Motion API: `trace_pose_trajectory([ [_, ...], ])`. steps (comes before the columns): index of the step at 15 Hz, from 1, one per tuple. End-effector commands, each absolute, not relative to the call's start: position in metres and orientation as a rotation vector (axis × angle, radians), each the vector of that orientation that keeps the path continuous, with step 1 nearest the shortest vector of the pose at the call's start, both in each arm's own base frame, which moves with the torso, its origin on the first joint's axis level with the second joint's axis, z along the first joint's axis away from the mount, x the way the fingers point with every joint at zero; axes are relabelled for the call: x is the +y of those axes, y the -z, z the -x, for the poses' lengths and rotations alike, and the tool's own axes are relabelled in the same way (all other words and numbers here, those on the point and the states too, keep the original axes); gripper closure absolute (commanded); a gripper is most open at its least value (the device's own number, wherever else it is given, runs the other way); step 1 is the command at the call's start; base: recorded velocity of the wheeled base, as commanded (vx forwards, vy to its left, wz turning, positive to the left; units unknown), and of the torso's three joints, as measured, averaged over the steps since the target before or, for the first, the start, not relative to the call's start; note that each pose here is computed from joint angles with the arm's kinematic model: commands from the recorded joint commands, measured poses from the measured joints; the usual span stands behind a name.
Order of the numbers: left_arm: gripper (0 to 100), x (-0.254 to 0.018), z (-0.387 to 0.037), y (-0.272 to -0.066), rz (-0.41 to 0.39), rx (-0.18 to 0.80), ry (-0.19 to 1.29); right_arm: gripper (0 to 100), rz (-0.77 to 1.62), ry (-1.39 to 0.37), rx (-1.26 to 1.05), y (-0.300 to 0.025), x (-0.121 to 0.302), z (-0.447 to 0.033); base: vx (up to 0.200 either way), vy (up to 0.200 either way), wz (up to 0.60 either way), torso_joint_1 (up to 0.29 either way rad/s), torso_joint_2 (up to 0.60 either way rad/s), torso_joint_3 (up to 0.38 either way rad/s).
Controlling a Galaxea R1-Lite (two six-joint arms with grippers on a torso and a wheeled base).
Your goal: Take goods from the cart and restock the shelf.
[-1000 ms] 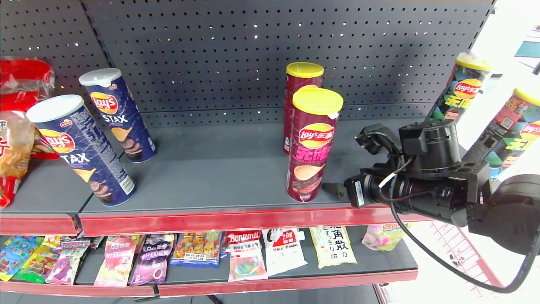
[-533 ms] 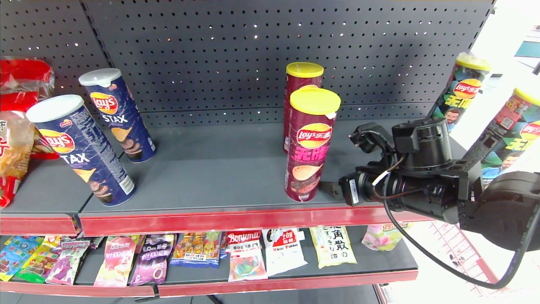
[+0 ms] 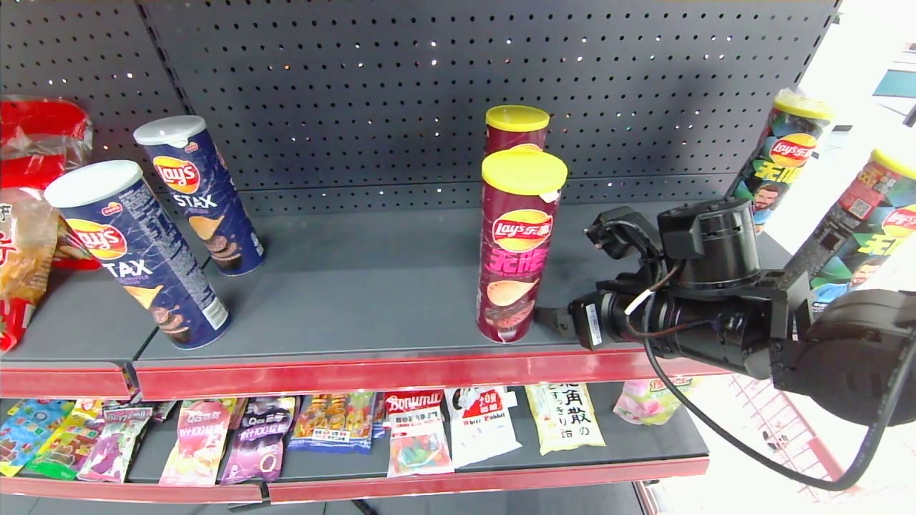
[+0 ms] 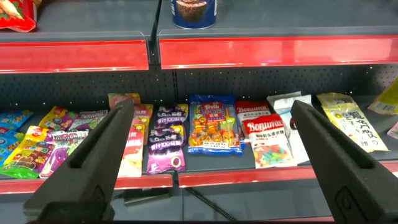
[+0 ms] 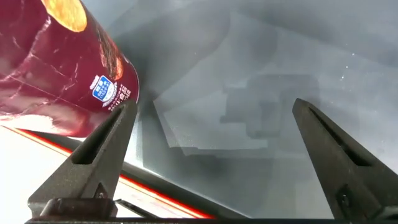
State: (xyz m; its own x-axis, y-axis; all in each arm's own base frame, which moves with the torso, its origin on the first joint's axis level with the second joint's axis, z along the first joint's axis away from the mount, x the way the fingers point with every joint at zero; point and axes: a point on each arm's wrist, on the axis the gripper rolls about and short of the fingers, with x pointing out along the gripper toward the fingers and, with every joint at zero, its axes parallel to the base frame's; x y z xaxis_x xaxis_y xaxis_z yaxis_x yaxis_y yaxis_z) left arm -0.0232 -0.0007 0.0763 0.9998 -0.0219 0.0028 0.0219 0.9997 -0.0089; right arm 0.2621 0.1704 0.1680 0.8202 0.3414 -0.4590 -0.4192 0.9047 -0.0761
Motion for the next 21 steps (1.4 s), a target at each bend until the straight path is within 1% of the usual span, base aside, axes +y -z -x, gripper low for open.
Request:
trace_pose_trajectory([
  [1, 0, -0.001, 0.023, -0.076, 0.009, -0.001, 0.021, 0, 0.176, -0.408, 0.451, -0.169, 0.17, -0.262, 0.0, 0.0, 0.0, 0.0, 0.0, 0.0],
  [3, 0, -0.001, 0.023, -0.076, 0.009, -0.001, 0.021, 0, 0.171, -0.402, 0.448, -0.17, 0.168, -0.261, 0.0, 0.0, 0.0, 0.0, 0.0, 0.0],
  [5, 0, -0.001, 0.023, -0.076, 0.009, -0.001, 0.021, 0, 0.155, -0.401, 0.406, -0.183, 0.162, -0.255, 0.0, 0.0, 0.0, 0.0, 0.0, 0.0],
  [6, 0, -0.001, 0.023, -0.076, 0.009, -0.001, 0.021, 0, 0.136, -0.397, 0.368, -0.196, 0.151, -0.24, 0.0, 0.0, 0.0, 0.0, 0.0, 0.0],
  [7, 0, -0.001, 0.023, -0.076, 0.009, -0.001, 0.021, 0, 0.136, -0.401, 0.36, -0.199, 0.139, -0.22, 0.0, 0.0, 0.0, 0.0, 0.0, 0.0],
  [10, 0, -0.001, 0.023, -0.076, 0.009, -0.001, 0.021, 0, 0.112, -0.376, 0.313, -0.197, 0.09, -0.155, 0.0, 0.0, 0.0, 0.0, 0.0, 0.0],
  [11, 0, -0.001, 0.023, -0.076, 0.009, -0.001, 0.021, 0, 0.103, -0.374, 0.295, -0.195, 0.08, -0.141, 0.0, 0.0, 0.0, 0.0, 0.0, 0.0],
  [12, 0, -0.001, 0.023, -0.076, 0.009, -0.001, 0.021, 0, 0.079, -0.426, 0.256, -0.188, 0.057, -0.101, 0.0, 0.0, 0.0, 0.0, 0.0, 0.0],
  [13, 0, -0.001, 0.023, -0.076, 0.009, -0.001, 0.021, 0, 0.078, -0.433, 0.28, -0.175, 0.04, -0.076, 0.0, 0.0, 0.0, 0.0, 0.0, 0.0],
  [14, 0, -0.001, 0.023, -0.076, 0.009, -0.001, 0.021, 0, 0.072, -0.396, 0.308, -0.163, 0.024, -0.054, 0.0, 0.0, 0.0, 0.0, 0.0, 0.0],
  [15, 0, -0.001, 0.023, -0.076, 0.009, -0.001, 0.021, 0, 0.066, -0.382, 0.319, -0.158, 0.019, -0.044, 0.0, 0.0, 0.0, 0.0, 0.0, 0.0],
  [16, 0, -0.001, 0.023, -0.076, 0.009, -0.001, 0.021, 0, 0.029, -0.329, 0.31, -0.147, 0.006, -0.016, 0.0, 0.0, 0.0, 0.0, 0.0, 0.0],
  [17, 0, -0.001, 0.023, -0.076, 0.009, -0.001, 0.021, 0, 0.003, -0.288, 0.27, -0.14, 0.003, -0.001, 0.0, 0.0, 0.0, 0.0, 0.0, 0.0],
  [18, 0, -0.001, 0.023, -0.076, 0.009, -0.001, 0.021, 0, -0.002, -0.277, 0.259, -0.138, 0.003, 0.002, 0.0, 0.0, 0.0, 0.0, 0.0, 0.0],
  [19, 0, -0.001, 0.023, -0.076, 0.009, -0.001, 0.021, 0, -0.015, -0.211, 0.186, -0.121, 0.003, 0.015, 0.0, 0.0, 0.0, 0.0, 0.0, 0.0],
  [21, 0, -0.001, 0.023, -0.076, 0.009, -0.001, 0.021, 0, -0.012, -0.153, 0.098, -0.101, 0.004, 0.028, 0.0, 0.0, 0.0, 0.0, 0.0, 0.0],
])
